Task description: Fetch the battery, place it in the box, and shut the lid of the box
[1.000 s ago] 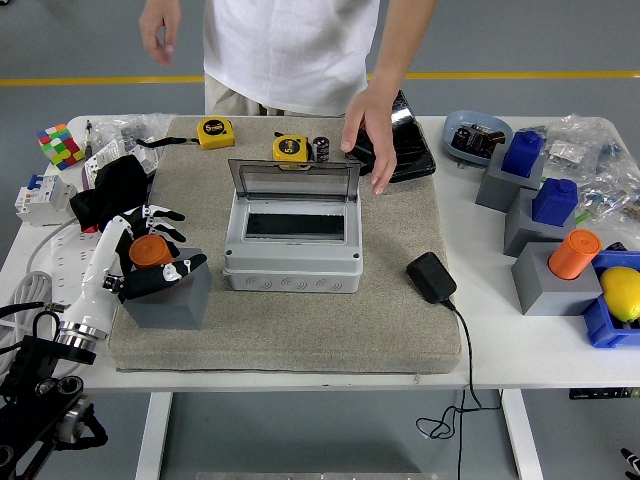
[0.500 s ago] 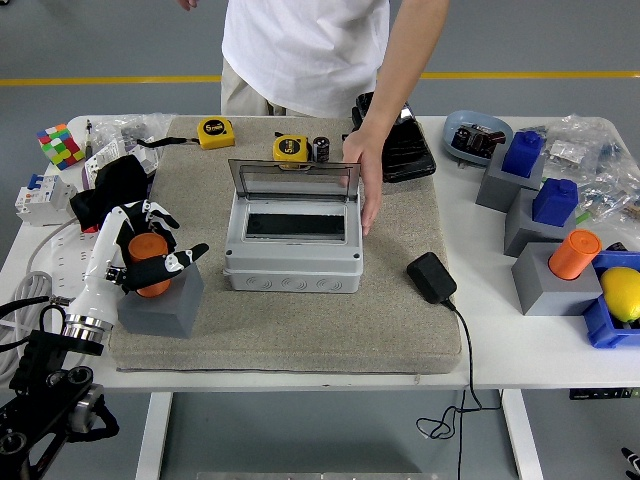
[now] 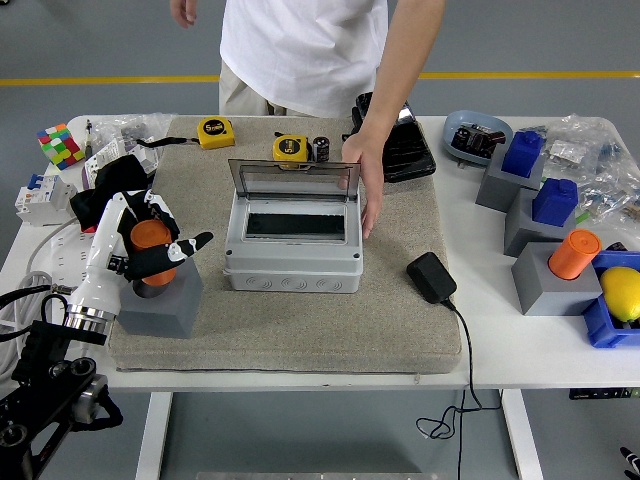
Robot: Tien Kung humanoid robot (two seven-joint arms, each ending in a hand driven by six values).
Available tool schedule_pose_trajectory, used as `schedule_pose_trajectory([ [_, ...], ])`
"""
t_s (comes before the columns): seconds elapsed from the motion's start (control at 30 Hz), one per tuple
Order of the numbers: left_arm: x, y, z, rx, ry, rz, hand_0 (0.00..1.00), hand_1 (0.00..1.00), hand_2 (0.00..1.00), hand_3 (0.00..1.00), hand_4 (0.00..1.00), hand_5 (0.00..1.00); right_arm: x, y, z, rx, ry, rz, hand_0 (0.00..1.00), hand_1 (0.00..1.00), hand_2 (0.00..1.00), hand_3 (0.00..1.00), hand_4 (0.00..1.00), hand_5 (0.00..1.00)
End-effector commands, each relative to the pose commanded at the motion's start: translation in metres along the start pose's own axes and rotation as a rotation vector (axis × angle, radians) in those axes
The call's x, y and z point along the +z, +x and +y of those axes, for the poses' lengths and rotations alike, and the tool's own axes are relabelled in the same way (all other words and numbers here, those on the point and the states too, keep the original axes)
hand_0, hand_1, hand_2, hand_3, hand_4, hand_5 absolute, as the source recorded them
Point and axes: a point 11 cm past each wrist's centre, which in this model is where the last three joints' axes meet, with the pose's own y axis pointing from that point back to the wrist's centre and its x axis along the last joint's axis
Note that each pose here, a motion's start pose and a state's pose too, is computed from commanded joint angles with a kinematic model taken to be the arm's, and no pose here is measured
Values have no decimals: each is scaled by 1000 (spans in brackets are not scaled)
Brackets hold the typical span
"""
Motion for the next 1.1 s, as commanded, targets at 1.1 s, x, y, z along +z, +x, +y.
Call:
schedule_pose_trajectory([
  [1.1, 62, -126, -89, -513, -217, -674, 4, 2, 194, 397, 998, 2, 7, -2, -1, 9, -11, 19, 644, 659, 660, 540, 971, 402],
])
